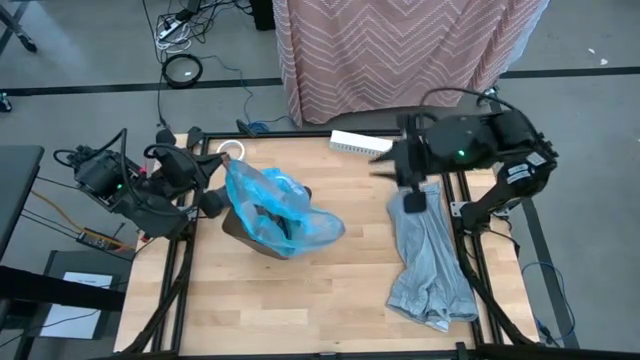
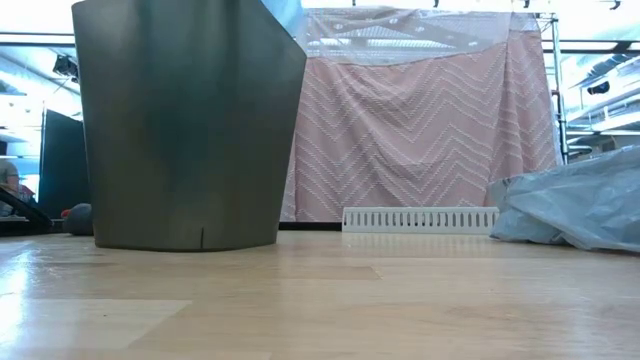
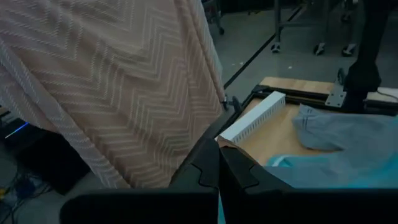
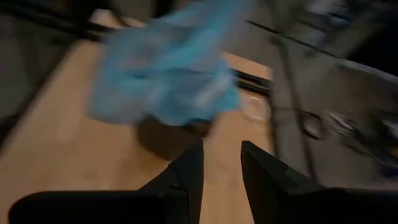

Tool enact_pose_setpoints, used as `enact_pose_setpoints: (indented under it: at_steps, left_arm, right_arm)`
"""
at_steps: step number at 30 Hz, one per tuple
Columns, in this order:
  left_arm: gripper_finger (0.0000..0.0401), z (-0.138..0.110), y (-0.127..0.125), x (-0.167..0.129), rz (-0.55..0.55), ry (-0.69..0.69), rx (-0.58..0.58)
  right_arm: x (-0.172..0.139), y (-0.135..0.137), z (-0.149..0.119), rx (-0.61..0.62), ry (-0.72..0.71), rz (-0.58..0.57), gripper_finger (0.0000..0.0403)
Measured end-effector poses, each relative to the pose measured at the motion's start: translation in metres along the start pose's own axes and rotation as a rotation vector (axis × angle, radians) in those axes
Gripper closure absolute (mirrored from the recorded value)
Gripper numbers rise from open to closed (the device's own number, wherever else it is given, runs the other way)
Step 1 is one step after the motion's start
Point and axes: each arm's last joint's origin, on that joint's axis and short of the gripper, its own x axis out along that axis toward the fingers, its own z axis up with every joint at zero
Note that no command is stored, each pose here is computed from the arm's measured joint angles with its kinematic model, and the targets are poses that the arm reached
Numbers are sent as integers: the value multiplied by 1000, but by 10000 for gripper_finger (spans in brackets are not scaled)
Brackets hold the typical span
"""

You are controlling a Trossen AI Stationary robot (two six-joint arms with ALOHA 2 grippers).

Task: Place trash/remove bag and relplace
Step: Remove the blue trash bag from the black trash bin

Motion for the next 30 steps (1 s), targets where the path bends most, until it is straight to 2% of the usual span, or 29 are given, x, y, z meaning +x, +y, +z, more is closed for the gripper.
enact_pose_setpoints:
  at_steps: [4, 10, 14, 19, 23, 30]
  left_arm:
    - [399, 2, -1, 1, -1, -9, -26]
    - [399, 3, 0, 2, 10, -8, -38]
    - [399, 3, 0, 3, 10, -8, -38]
    - [399, 3, 0, 3, 10, -8, -38]
    - [399, 3, 0, 2, 9, -8, -38]
    - [399, 3, 0, 2, 1, -1, -22]
  right_arm:
    - [10, 24, 6, -74, -4, 139, 298]
    - [41, 74, 15, -298, 26, 299, 282]
    - [53, 93, 17, -384, 49, 299, 279]
    - [76, 105, 17, -411, 101, 302, 279]
    - [93, 105, 16, -417, 147, 243, 279]
    - [99, 100, 16, -388, 162, 220, 278]
